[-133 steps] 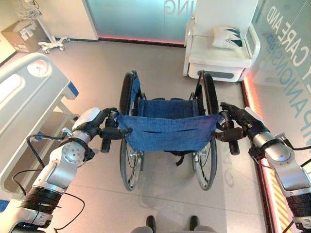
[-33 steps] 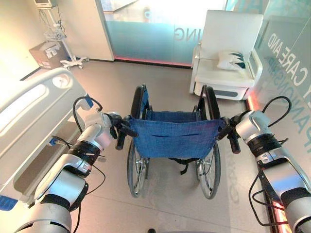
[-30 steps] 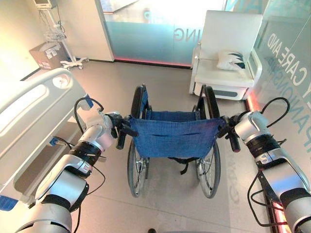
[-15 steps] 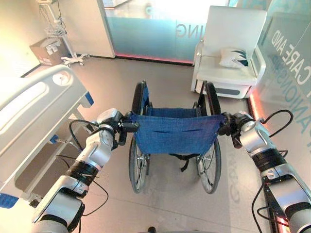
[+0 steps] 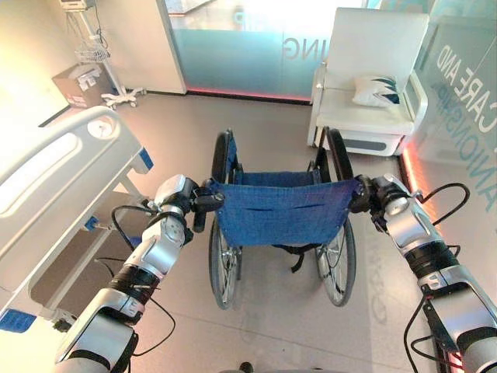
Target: Push the wheelchair next to the bed
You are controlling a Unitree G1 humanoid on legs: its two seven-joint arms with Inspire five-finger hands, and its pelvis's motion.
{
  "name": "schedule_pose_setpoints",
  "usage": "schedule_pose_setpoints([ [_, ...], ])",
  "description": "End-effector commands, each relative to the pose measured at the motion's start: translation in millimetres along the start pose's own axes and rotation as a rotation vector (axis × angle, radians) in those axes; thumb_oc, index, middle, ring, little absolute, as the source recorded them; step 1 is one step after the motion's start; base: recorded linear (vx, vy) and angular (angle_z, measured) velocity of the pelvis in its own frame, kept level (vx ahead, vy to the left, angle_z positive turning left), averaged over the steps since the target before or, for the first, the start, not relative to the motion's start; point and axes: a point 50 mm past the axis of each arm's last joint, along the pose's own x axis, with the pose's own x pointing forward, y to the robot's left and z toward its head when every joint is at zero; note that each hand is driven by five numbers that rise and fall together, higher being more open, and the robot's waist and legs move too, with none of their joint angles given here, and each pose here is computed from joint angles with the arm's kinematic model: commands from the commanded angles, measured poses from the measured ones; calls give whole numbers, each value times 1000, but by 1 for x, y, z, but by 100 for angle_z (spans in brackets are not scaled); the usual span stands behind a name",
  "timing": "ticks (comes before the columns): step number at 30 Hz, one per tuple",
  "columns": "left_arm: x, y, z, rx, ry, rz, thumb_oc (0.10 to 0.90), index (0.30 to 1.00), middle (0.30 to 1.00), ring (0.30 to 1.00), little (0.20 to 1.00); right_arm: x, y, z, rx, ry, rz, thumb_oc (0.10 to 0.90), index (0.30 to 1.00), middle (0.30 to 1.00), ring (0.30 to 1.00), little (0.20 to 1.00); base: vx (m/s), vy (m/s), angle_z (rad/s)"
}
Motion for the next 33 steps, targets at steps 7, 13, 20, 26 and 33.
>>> schedule_pose_setpoints([
  [7,21,21,-12,42,208,-118,400,300,300,300,300,6,15,16,-110,-136,154,400,300,300,300,300,44,-108,9],
  [13,28,23,-3,-44,219,-105,400,300,300,300,300,10,7,35,-140,-148,164,400,300,300,300,300,47,-125,9],
  [20,30,26,14,-150,118,-78,400,300,300,300,300,11,-13,44,-165,-191,100,400,300,300,300,300,82,-67,4],
  [26,27,28,8,-181,101,-61,400,300,300,300,300,5,-24,59,-192,-233,73,400,300,300,300,300,275,88,-18],
  [33,18,20,-31,-216,151,-65,400,300,300,300,300,10,-13,30,-145,-233,159,400,300,300,300,300,290,159,-50],
])
